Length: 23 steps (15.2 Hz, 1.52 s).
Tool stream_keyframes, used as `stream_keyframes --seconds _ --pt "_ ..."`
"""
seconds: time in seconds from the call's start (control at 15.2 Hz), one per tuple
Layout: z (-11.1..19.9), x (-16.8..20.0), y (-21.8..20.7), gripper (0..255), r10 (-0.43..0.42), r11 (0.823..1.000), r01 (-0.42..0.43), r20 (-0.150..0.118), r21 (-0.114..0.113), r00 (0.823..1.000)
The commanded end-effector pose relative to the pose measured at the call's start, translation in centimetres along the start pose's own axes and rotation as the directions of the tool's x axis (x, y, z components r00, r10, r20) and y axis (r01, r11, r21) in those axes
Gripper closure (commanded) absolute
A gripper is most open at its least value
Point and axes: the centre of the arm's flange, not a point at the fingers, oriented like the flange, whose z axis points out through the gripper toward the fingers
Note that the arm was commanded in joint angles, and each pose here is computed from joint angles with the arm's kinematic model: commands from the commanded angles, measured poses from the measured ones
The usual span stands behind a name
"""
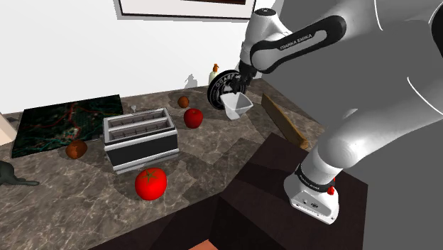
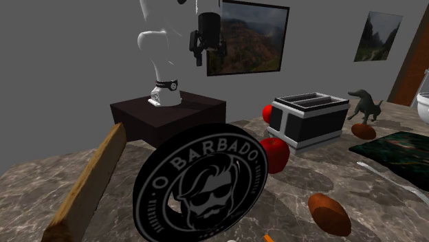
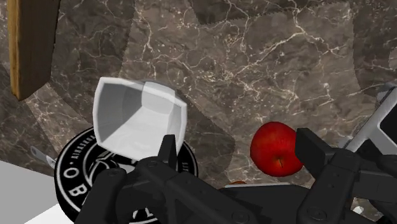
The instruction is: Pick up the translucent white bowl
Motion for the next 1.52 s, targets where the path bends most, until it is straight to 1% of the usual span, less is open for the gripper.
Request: stream_keyframes --seconds 0.0,1.06,1.45 --pt "2.5 0.7 0.5 0 -0.003 1.0 0.003 -0.006 -0.008 1.0" --pt "21.8 6.5 5.3 0 -0.021 0.997 0.019 -0.03 -0.073 0.999" --pt "24.9 5.9 4.8 0 -0.021 0.997 0.019 -0.03 -0.073 0.999"
